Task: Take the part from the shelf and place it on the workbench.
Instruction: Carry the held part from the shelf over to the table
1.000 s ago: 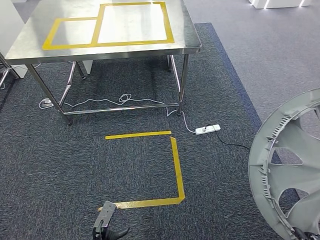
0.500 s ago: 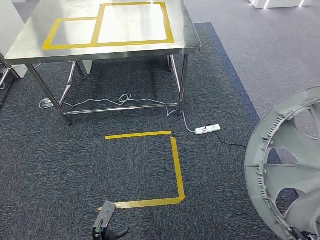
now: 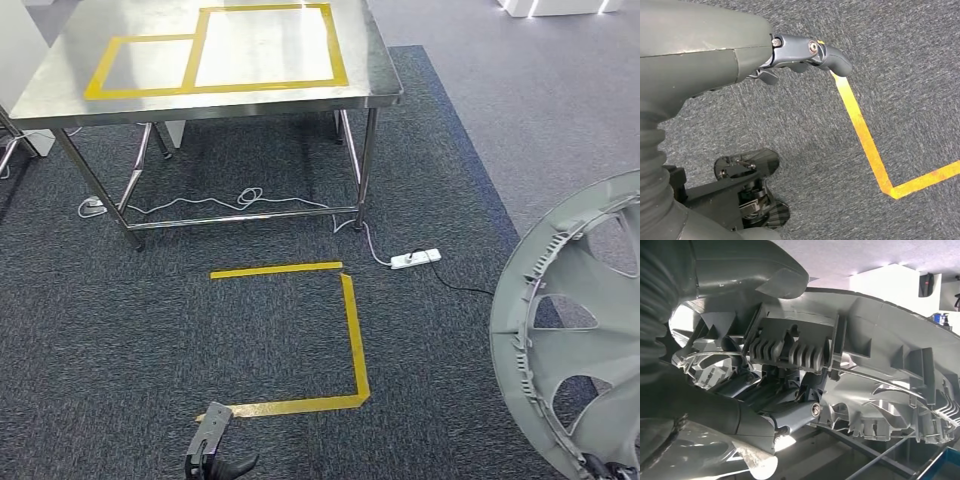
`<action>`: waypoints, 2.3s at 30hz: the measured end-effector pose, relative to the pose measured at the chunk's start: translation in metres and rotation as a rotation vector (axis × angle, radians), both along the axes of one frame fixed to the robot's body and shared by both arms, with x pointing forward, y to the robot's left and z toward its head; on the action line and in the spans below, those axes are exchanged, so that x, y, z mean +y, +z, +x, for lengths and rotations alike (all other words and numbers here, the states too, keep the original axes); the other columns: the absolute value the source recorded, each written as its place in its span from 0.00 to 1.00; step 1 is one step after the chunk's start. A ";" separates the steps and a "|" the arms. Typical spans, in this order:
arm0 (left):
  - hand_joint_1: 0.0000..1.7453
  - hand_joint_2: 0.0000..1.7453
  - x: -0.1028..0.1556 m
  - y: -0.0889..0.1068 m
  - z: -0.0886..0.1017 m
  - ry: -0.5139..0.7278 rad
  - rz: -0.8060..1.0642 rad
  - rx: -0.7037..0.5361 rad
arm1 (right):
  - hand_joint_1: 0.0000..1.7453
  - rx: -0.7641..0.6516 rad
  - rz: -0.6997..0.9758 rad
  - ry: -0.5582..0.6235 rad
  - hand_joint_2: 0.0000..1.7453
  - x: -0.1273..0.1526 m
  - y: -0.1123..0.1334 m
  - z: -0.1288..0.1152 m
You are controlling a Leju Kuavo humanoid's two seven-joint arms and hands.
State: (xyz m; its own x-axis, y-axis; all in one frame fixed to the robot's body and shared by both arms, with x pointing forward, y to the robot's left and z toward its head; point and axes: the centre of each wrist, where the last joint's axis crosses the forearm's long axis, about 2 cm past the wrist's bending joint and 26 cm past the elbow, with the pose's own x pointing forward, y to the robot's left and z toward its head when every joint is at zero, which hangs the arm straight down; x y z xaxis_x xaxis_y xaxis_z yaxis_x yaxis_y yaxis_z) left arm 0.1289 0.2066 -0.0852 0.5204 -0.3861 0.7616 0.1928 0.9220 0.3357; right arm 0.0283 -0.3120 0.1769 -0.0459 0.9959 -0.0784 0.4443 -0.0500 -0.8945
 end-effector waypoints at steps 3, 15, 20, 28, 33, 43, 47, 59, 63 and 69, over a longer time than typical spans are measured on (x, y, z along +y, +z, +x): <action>0.00 1.00 0.001 0.000 0.000 0.000 0.001 0.000 | 1.00 0.001 -0.004 0.003 1.00 0.000 0.000 0.000; 0.00 1.00 0.000 0.000 0.001 0.000 0.000 -0.001 | 1.00 0.002 -0.027 0.000 1.00 -0.003 -0.001 0.000; 0.00 1.00 0.000 0.000 0.001 0.000 -0.003 -0.001 | 1.00 0.002 -0.034 -0.001 1.00 -0.004 -0.001 0.001; 0.00 1.00 0.001 0.000 0.001 0.004 -0.002 -0.002 | 1.00 0.000 -0.030 -0.006 1.00 -0.001 -0.002 0.001; 0.00 1.00 0.001 -0.001 -0.001 0.005 -0.001 0.003 | 1.00 -0.001 -0.026 -0.010 1.00 0.000 -0.002 0.002; 0.00 1.00 0.001 -0.001 -0.002 0.004 -0.004 -0.001 | 1.00 -0.009 -0.037 -0.013 1.00 -0.002 -0.002 0.003; 0.00 1.00 0.001 -0.001 -0.002 0.005 -0.003 -0.001 | 1.00 -0.008 -0.035 -0.015 1.00 -0.002 -0.002 0.002; 0.00 1.00 0.000 -0.001 -0.001 -0.011 -0.039 0.017 | 1.00 -0.011 -0.028 -0.025 1.00 -0.001 -0.003 0.004; 0.00 1.00 0.000 0.000 0.001 -0.015 -0.043 0.014 | 1.00 -0.011 -0.025 -0.032 1.00 -0.002 -0.004 0.005; 0.00 1.00 0.001 0.000 0.000 -0.011 -0.031 0.022 | 1.00 -0.006 -0.022 -0.035 1.00 -0.002 -0.006 0.006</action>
State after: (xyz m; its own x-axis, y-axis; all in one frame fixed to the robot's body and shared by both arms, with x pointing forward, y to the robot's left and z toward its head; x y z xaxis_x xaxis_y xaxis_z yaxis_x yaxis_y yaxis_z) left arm 0.1291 0.2071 -0.0855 0.5328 -0.3685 0.7618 0.2101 0.9296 0.3027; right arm 0.0342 -0.3137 0.1705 -0.0106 0.9948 -0.1009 0.4470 -0.0855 -0.8904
